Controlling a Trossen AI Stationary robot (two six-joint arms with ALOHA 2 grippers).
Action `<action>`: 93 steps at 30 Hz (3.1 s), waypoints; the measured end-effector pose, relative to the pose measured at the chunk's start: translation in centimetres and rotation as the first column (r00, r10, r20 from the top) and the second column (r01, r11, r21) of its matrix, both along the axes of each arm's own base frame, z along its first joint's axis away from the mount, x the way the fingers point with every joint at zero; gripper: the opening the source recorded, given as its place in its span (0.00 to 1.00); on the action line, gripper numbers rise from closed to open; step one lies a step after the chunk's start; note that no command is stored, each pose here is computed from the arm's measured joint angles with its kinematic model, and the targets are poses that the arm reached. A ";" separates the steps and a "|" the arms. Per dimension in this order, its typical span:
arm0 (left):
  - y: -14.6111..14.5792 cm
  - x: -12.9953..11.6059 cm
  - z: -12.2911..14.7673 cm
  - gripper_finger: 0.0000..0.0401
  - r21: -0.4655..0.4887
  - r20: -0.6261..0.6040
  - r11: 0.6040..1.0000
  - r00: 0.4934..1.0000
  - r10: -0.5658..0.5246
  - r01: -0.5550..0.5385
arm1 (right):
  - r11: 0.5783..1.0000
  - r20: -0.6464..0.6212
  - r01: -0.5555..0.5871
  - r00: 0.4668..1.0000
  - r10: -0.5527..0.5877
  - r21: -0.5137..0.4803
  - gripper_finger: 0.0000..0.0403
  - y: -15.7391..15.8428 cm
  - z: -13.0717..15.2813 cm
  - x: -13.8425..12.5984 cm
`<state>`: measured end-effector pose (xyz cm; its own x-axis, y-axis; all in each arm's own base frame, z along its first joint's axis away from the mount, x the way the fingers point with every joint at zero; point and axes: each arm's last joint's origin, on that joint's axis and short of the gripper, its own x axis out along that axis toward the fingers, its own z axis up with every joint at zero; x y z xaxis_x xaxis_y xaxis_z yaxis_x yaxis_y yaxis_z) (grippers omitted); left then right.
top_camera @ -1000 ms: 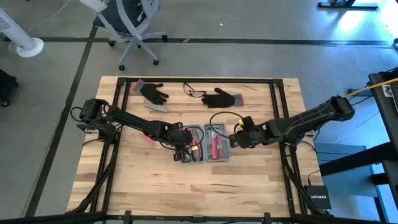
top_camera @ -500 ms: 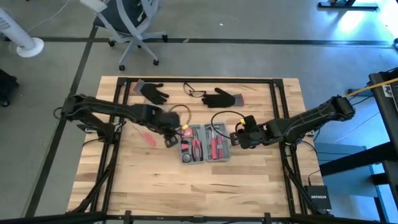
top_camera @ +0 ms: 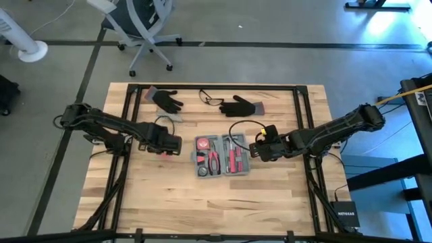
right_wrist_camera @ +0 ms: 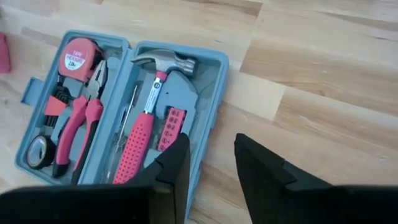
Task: Prefit tool cases
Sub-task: Put the orange socket wrench into the gray prefit tool case
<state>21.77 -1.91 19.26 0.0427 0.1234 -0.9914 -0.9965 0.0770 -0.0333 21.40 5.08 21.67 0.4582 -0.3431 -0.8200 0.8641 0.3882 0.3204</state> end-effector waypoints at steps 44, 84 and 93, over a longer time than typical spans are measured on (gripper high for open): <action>1.2 0.7 -3.9 0.16 0.137 0.231 0.981 0.958 -0.170 0.141 | 0.990 0.048 -0.098 0.994 0.094 0.100 0.30 0.5 0.3 0.7; 0.5 1.0 10.3 0.16 0.598 0.763 0.800 0.271 -0.586 0.047 | 0.925 0.816 -0.280 0.450 0.364 -0.258 0.30 -5.2 7.4 14.6; 0.5 1.5 10.6 0.16 0.596 0.781 0.803 0.218 -0.585 0.020 | 0.896 0.752 -0.326 0.497 0.433 -0.301 0.30 -5.2 8.5 15.5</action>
